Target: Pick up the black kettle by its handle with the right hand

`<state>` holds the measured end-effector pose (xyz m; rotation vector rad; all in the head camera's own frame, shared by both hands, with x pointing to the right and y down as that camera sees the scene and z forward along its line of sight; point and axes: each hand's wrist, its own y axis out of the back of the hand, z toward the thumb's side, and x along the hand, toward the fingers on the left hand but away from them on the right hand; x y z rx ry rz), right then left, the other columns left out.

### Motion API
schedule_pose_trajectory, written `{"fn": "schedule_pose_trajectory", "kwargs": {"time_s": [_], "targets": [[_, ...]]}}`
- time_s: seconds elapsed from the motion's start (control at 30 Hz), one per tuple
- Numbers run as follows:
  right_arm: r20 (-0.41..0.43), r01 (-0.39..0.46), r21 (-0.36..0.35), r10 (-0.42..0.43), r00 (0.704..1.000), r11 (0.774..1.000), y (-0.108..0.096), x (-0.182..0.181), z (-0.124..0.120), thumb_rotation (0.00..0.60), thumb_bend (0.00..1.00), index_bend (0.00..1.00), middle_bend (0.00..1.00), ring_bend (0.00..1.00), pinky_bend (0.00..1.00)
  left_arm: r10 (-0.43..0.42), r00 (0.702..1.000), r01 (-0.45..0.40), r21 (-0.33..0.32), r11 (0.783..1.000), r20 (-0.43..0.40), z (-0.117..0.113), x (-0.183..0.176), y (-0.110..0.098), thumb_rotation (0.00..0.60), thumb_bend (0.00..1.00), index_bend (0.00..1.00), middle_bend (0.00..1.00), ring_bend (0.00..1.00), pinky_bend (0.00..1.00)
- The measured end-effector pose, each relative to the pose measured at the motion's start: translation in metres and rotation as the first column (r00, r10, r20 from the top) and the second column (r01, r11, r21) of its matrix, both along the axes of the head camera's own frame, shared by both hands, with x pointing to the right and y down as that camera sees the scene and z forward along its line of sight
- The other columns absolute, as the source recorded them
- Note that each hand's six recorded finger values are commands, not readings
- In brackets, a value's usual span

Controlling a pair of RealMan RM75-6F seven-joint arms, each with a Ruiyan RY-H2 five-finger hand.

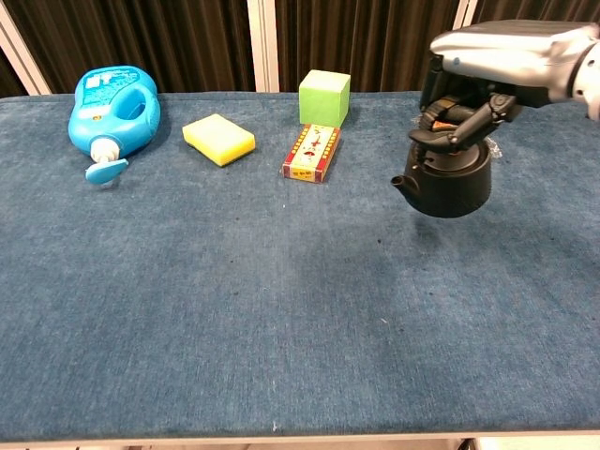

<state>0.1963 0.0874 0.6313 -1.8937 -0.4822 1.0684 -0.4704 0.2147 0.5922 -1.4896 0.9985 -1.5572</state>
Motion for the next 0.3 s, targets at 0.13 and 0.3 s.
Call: {"fn": "schedule_pose_trajectory", "kwargs": {"time_s": [0.13, 0.3], "targets": [[-0.014, 0.021, 0.003, -0.021, 1.000, 1.000, -0.001, -0.009, 0.003, 0.455, 0.60, 1.00, 1.00, 1.00, 0.61, -0.003, 1.000, 0.003, -0.003, 1.000, 0.001, 0.001, -0.001, 0.001, 0.600, 0.02, 0.17, 0.16, 0.09, 0.00], [-0.024, 0.028, 0.002, -0.028, 0.999, 1.000, -0.002, -0.014, 0.006, 0.457, 0.60, 1.00, 1.00, 1.00, 0.61, -0.007, 1.000, 0.007, -0.007, 1.000, 0.001, 0.002, -0.002, 0.002, 0.600, 0.02, 0.17, 0.16, 0.09, 0.00]]}}
